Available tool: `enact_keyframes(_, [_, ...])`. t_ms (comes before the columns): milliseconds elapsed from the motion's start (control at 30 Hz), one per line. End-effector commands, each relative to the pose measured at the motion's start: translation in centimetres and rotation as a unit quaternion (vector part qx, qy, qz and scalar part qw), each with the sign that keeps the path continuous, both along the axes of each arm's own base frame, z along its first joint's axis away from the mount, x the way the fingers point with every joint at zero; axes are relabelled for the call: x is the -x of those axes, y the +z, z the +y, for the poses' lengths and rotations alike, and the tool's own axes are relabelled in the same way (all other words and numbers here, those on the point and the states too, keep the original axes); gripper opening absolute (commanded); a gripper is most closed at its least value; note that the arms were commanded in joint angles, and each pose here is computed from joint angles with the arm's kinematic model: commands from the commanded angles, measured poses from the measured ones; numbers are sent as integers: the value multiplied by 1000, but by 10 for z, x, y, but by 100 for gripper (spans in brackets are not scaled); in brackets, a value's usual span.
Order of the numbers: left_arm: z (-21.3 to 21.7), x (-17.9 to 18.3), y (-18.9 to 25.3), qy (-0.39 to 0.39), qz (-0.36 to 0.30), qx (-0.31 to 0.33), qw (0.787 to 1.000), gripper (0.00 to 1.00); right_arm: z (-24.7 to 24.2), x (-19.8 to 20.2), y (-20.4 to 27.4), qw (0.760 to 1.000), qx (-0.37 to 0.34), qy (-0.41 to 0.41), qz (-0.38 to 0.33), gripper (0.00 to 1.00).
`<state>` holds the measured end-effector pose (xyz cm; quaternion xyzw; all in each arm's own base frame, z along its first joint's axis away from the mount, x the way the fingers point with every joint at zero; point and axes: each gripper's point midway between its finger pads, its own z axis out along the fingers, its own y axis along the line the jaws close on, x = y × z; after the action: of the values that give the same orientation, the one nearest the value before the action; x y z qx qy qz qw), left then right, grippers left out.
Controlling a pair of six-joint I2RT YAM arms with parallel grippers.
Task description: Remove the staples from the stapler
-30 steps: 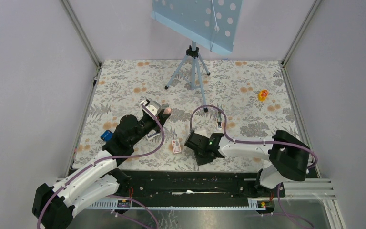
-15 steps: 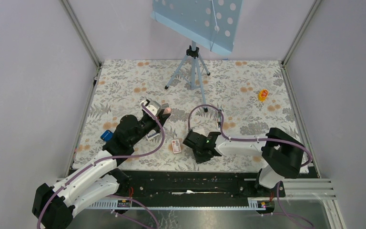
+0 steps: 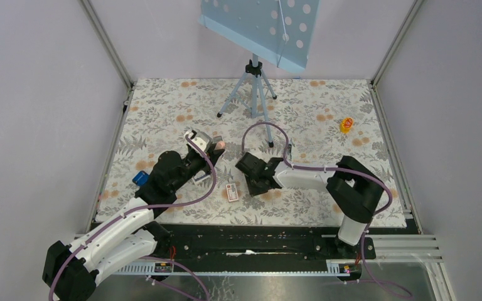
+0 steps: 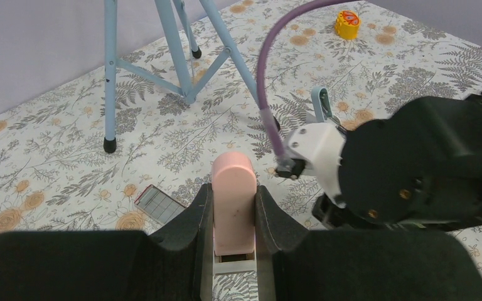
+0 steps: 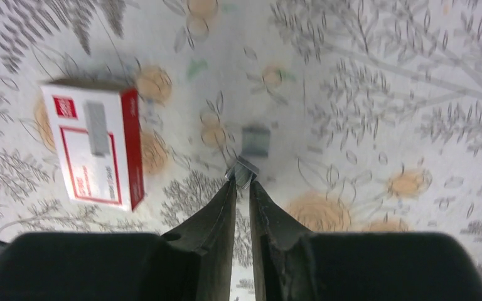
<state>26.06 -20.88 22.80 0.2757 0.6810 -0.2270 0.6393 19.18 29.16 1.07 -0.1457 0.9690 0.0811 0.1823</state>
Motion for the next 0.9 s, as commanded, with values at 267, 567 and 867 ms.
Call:
enact_keyframes(267, [-1, 11, 36, -20, -34, 36, 999, 0, 0, -19, 62, 993, -49, 73, -85, 34])
enact_keyframes(567, [-36, 51, 55, -177, -63, 35, 982, 0, -29, -7, 130, 956, -125, 155, -216, 59])
enact_keyframes(867, [-62, 119, 71, -390, -94, 37, 915, 0, -4, 40, 201, 807, -291, 356, -370, 74])
